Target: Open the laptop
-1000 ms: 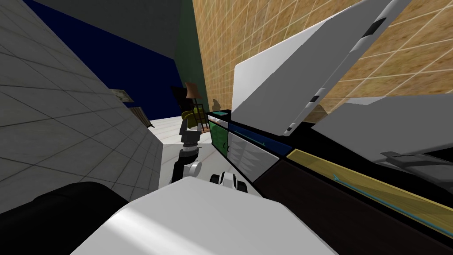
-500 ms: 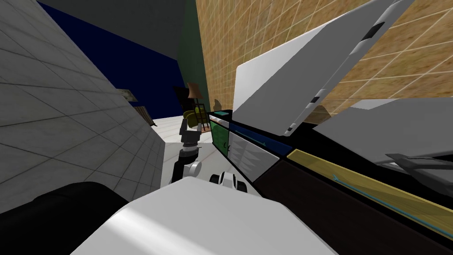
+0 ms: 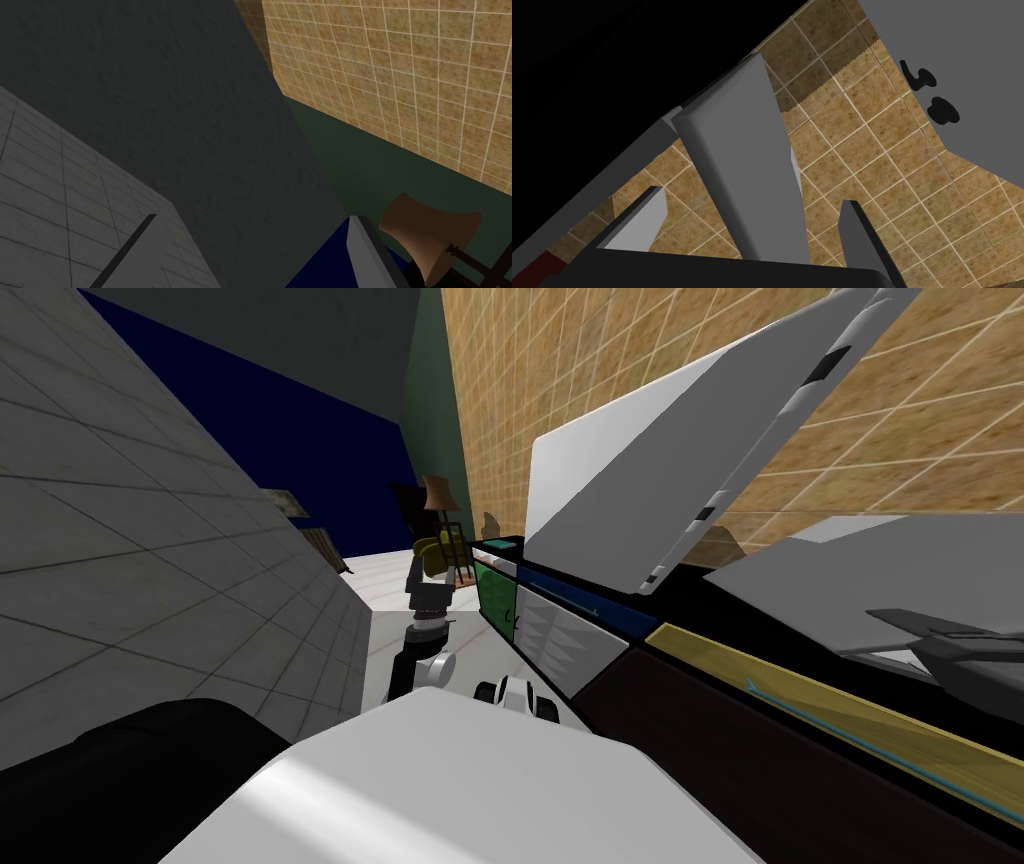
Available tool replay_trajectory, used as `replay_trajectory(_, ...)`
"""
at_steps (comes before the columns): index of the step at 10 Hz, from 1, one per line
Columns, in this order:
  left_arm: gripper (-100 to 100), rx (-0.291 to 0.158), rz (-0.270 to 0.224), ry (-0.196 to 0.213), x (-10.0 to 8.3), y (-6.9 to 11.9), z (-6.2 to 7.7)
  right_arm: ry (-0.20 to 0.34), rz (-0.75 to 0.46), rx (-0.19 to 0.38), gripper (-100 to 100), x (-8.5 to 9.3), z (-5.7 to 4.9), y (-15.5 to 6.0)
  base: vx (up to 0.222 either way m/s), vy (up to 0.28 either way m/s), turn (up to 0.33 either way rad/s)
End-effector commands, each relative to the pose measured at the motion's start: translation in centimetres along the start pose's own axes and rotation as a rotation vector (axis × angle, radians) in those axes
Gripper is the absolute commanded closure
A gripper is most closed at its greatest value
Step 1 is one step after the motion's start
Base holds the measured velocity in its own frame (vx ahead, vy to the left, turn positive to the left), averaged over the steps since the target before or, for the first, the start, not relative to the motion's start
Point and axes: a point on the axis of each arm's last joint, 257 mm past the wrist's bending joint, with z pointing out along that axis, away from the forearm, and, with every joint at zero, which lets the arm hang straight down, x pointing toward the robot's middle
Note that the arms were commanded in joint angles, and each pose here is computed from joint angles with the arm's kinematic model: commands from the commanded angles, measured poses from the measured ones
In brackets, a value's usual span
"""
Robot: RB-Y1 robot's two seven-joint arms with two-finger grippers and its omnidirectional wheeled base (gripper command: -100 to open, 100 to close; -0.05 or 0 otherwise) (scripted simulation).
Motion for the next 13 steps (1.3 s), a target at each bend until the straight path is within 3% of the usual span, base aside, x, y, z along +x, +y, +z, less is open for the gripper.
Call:
replay_trajectory(1, 0, 0.0, 0.0, 0.0, 0.0, 0.0, 0.0, 0.008, 0.0, -0.003, -100, -0.5, 0.1, 2.0, 0.03, -0.026, -0.072)
replay_trajectory(6, 0, 0.0, 0.0, 0.0, 0.0, 0.0, 0.0, 0.037, -0.009, -0.031, -100, -0.4, -0.1, 6.3, 0.022, -0.023, -0.073)
replay_trajectory(7, 0, 0.0, 0.0, 0.0, 0.0, 0.0, 0.0, 0.033, -0.009, -0.029, -100, -0.6, 0.2, 5.9, 0.009, -0.005, -0.012)
replay_trajectory(8, 0, 0.0, 0.0, 0.0, 0.0, 0.0, 0.0, 0.033, -0.008, -0.028, 0, -0.6, 0.2, 5.9, 0.0, 0.0, 0.0)
replay_trajectory(13, 0, 0.0, 0.0, 0.0, 0.0, 0.0, 0.0, 0.031, -0.008, -0.025, 0, -0.7, 0.2, 5.8, 0.0, 0.0, 0.0)
